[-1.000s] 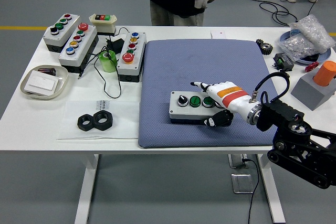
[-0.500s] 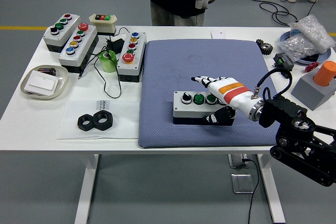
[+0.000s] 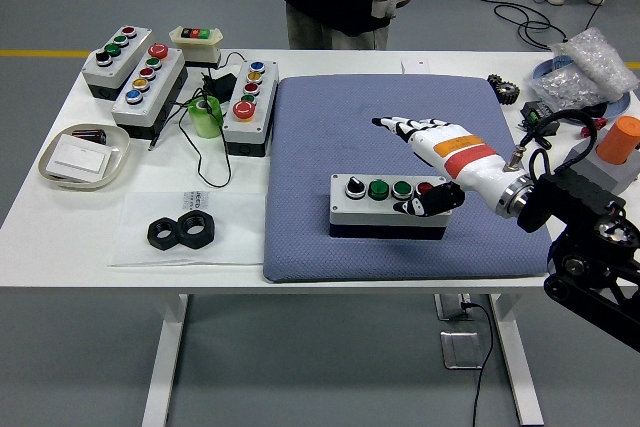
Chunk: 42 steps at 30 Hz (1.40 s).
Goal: Pick up the button,place it on the desk,press the button,press the button
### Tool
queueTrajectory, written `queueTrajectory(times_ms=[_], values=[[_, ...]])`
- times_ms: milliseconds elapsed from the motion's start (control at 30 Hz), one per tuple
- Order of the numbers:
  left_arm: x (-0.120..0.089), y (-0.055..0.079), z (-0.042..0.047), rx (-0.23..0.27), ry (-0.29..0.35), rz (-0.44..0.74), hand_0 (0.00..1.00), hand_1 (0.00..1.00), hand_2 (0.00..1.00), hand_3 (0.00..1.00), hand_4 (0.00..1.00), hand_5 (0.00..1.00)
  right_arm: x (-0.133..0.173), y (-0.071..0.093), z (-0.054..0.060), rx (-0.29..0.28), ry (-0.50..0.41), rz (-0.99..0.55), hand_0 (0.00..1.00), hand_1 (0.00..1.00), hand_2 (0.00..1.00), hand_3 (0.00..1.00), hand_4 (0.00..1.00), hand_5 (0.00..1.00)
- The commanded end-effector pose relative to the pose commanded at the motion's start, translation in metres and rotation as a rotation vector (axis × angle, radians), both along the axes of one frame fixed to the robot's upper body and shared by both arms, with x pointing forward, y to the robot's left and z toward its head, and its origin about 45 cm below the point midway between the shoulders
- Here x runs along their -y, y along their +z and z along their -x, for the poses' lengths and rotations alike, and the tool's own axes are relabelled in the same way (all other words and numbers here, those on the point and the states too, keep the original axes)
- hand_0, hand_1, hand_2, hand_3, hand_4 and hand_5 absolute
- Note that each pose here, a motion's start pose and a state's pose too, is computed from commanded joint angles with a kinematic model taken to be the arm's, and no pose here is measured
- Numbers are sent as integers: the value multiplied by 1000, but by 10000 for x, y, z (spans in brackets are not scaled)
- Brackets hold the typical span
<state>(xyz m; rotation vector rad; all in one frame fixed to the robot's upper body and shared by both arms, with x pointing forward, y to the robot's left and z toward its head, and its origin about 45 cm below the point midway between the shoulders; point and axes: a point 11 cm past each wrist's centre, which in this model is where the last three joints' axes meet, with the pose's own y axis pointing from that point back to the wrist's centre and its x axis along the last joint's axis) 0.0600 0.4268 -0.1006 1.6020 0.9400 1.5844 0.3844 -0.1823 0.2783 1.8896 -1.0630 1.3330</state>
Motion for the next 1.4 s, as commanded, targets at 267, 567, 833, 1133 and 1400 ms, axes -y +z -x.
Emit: queueTrajectory(times_ms=[267,567,833,1133,1400], values=[[-7,1,8,1,2,-1,738,774,844,762,526,998,362,80,41,27,-125,-146,519,240,339,883,870,334],[1,-3,11,2,4,0,738,774,845,762,527,998,369,-210,146,-82,-108,-118,113,2,41,568,545,2],[-1,-4,18,-4,0,-1,738,774,845,762,527,998,369,-319,153,-121,-115,-70,76,2,26,592,477,2],[0,-5,25,-7,-2,-1,738,774,844,762,527,998,398,-434,147,-156,-132,-28,67,2,24,628,464,2],[2,-5,28,-8,-3,-1,738,774,847,762,527,998,442,-518,130,-174,-151,1,67,2,24,629,467,2]])
